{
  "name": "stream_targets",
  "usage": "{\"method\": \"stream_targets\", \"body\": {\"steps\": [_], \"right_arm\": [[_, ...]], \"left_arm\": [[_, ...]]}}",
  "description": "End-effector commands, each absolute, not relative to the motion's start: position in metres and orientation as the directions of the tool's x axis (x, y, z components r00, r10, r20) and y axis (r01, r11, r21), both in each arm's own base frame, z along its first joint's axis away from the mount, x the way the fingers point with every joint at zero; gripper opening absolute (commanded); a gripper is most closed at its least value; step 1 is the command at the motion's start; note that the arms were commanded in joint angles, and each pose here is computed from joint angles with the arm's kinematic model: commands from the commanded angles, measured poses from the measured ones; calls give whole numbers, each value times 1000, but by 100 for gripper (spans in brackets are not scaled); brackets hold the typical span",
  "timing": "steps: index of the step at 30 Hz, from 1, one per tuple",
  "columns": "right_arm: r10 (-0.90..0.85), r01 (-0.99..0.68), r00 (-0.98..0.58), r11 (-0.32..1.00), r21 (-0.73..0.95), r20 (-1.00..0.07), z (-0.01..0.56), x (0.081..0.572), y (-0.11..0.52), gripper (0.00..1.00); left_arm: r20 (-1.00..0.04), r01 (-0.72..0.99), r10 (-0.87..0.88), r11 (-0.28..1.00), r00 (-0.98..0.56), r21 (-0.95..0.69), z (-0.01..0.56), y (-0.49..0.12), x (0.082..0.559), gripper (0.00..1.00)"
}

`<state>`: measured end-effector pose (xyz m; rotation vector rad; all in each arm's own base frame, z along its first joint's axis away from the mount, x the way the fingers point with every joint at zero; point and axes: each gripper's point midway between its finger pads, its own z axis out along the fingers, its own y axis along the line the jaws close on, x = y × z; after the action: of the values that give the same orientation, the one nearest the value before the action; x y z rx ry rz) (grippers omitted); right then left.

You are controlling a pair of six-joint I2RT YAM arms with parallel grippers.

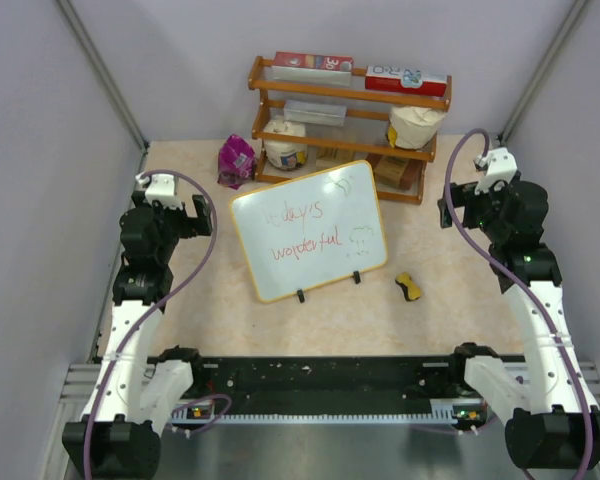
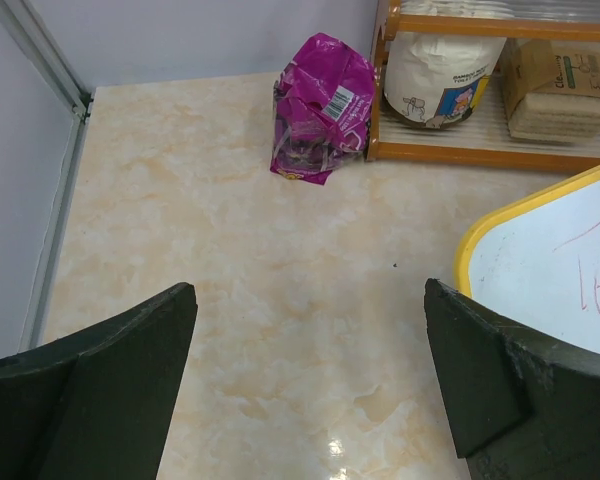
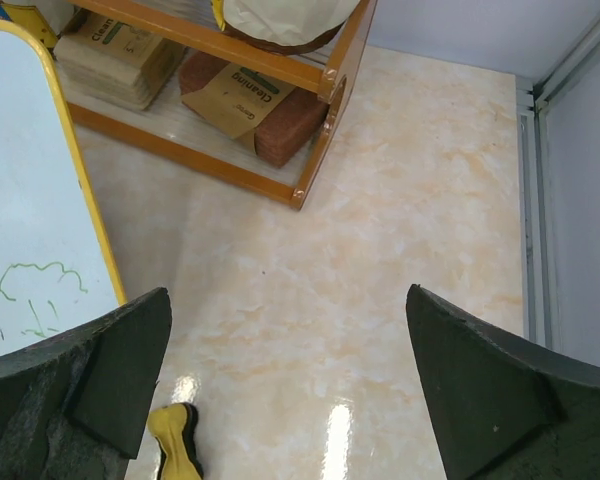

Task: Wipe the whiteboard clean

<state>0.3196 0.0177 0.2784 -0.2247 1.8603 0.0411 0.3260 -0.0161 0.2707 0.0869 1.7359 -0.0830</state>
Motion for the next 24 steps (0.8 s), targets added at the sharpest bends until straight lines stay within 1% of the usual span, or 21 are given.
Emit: {"method": "stream_targets", "body": {"steps": [1, 14, 18, 24], "right_arm": [[-151, -209, -251, 973, -98, -956, 285, 320, 24, 99], [-158, -221, -267, 970, -99, -951, 283, 316, 25, 99], [-182, -244, -290, 963, -111, -939, 278, 312, 26, 99], [-224, -260, -329, 956, -140, -917, 278, 303, 24, 99]], "left_arm": [[-993, 116, 5, 993, -117, -9, 282, -19, 326, 99], [-992, 129, 23, 992, -121, 7, 289, -20, 322, 99], [-987, 147, 50, 989, -153, 27, 290, -21, 315, 99], [-980, 251, 89, 967, -178, 42, 287, -37, 307, 99]]}}
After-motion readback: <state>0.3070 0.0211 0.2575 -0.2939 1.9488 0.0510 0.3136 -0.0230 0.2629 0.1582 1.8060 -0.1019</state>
